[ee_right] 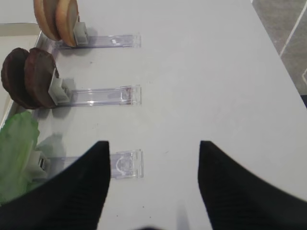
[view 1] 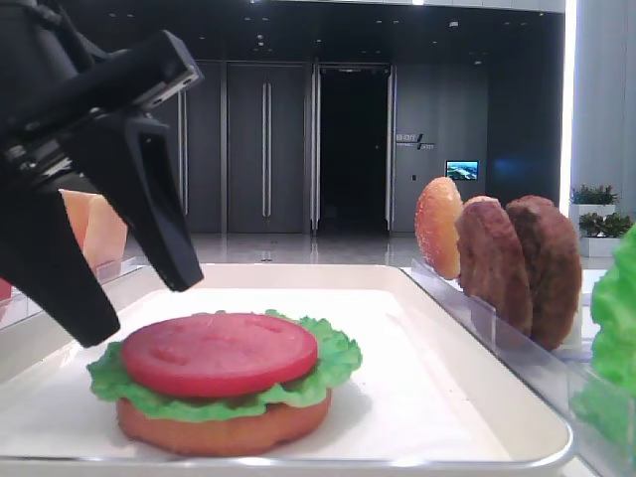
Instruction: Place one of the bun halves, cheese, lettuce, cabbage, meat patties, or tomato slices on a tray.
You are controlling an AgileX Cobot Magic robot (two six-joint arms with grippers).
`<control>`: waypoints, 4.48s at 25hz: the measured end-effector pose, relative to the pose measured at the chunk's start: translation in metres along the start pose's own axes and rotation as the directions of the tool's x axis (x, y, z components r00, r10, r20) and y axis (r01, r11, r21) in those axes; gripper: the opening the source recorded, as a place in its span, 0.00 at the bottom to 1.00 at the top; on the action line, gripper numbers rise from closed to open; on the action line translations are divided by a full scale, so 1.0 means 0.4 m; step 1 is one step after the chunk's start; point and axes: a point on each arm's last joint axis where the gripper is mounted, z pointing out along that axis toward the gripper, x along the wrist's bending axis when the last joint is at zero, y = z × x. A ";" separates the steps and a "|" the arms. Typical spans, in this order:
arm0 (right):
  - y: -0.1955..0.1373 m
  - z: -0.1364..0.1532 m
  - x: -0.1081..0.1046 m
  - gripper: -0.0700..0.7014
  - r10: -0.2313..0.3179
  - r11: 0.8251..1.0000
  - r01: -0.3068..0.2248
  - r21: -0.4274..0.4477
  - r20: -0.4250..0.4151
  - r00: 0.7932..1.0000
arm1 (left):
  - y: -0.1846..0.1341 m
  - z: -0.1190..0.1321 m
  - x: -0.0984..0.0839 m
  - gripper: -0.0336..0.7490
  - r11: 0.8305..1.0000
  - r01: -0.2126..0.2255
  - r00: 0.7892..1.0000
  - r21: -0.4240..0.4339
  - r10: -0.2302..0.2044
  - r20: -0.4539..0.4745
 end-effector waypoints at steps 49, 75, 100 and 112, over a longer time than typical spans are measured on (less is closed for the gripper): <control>0.000 0.000 0.000 0.63 0.000 1.000 0.000 0.000 0.000 1.000 | 0.034 -0.382 0.185 0.55 0.990 0.086 0.865 -0.116 -0.132 -0.484; 0.000 0.000 0.000 0.63 0.000 1.000 0.000 0.000 0.000 1.000 | -0.068 -0.478 0.204 0.55 0.972 0.090 0.822 -0.219 -0.196 -0.534; 0.000 0.000 0.000 0.63 0.000 1.000 0.000 0.000 0.000 1.000 | -0.460 -0.490 0.155 0.55 0.830 -0.239 0.871 -0.504 -0.046 -0.489; 0.000 0.000 0.000 0.62 0.000 1.000 0.000 0.000 0.000 1.000 | -0.540 -0.472 0.156 0.55 0.699 -0.328 0.876 -0.636 -0.028 -0.482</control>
